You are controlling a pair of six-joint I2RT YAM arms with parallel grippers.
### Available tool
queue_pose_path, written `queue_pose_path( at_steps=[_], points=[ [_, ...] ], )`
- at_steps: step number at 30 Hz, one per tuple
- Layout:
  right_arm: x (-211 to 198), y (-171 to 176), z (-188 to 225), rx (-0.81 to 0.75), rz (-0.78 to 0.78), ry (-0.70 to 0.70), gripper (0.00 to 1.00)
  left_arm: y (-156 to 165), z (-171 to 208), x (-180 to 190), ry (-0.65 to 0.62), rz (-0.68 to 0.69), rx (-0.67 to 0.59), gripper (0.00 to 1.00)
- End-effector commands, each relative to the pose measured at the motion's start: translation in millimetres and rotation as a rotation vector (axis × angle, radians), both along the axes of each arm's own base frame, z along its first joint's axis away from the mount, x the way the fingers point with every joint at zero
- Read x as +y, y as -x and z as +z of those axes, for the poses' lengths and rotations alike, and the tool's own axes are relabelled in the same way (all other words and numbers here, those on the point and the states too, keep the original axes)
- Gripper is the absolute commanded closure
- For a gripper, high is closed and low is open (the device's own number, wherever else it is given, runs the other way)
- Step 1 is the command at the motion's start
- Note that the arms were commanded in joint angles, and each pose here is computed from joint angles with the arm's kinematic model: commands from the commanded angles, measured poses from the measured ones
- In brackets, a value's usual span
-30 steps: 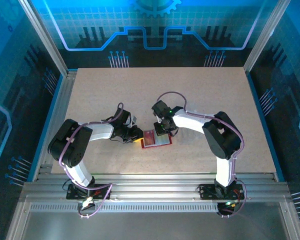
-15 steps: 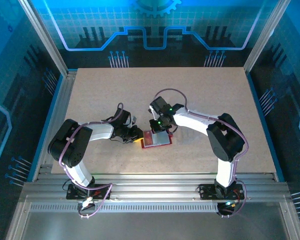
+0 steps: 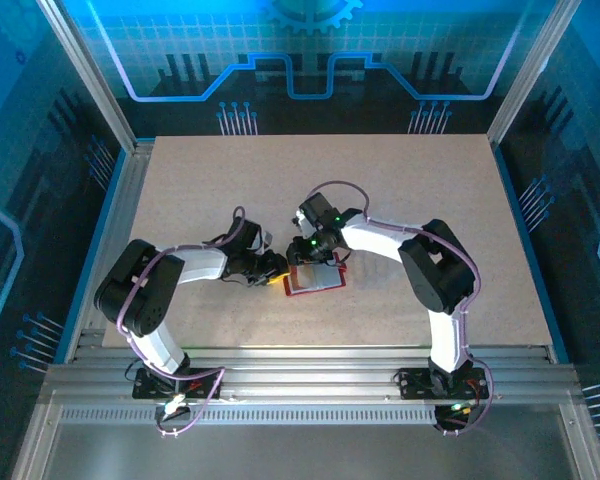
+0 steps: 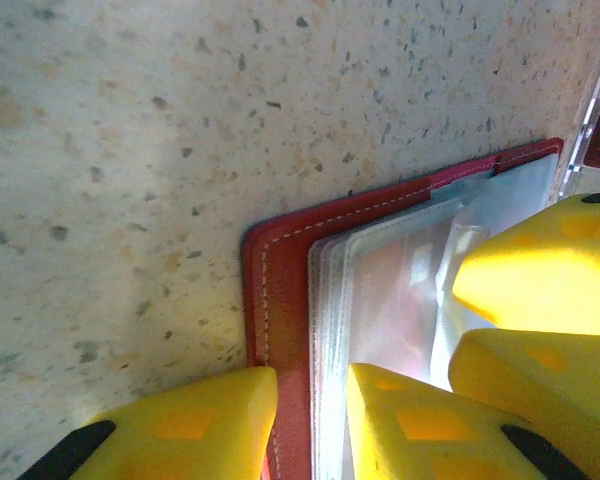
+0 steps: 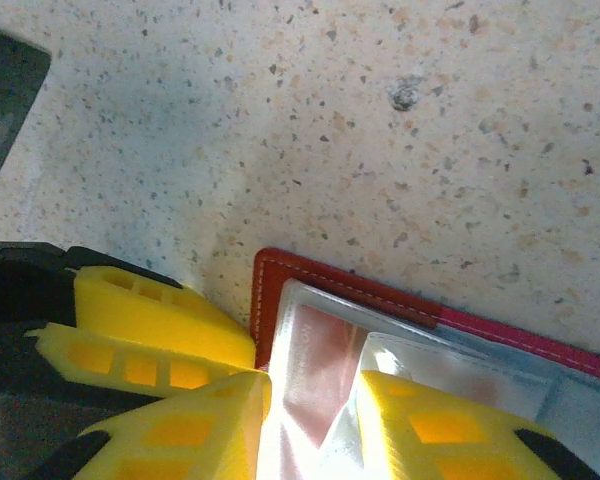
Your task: Put the credit cards into the card holder
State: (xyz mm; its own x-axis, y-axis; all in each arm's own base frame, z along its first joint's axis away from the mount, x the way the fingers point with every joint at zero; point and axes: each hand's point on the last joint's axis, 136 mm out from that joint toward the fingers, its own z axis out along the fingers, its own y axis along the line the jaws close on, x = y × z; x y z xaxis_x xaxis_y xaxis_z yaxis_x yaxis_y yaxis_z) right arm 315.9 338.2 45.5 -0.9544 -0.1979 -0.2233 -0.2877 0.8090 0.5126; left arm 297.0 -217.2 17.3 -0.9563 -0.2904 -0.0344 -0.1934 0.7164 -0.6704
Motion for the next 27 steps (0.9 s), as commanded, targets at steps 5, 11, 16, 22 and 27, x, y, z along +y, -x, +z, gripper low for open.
queue_pose_path(
  at_steps=[5, 11, 16, 22, 27],
  points=[
    [44, 6, 58, -0.026, 0.103, -0.284, 0.61, 31, -22, 30, -0.094, 0.061, 0.13, 0.65],
    [31, 12, 75, -0.067, 0.118, -0.247, 0.55, 27, -9, 38, -0.07, 0.09, 0.114, 0.61],
    [-8, 7, 62, -0.106, 0.046, -0.081, 0.61, 24, -1, 42, -0.053, 0.099, 0.1, 0.59],
    [-33, 13, 30, -0.075, 0.016, 0.058, 0.91, 19, 10, 42, -0.057, 0.092, 0.073, 0.57],
    [-10, 27, 1, -0.032, 0.078, 0.072, 0.91, 13, 18, 41, -0.055, 0.096, 0.057, 0.57]
  ],
)
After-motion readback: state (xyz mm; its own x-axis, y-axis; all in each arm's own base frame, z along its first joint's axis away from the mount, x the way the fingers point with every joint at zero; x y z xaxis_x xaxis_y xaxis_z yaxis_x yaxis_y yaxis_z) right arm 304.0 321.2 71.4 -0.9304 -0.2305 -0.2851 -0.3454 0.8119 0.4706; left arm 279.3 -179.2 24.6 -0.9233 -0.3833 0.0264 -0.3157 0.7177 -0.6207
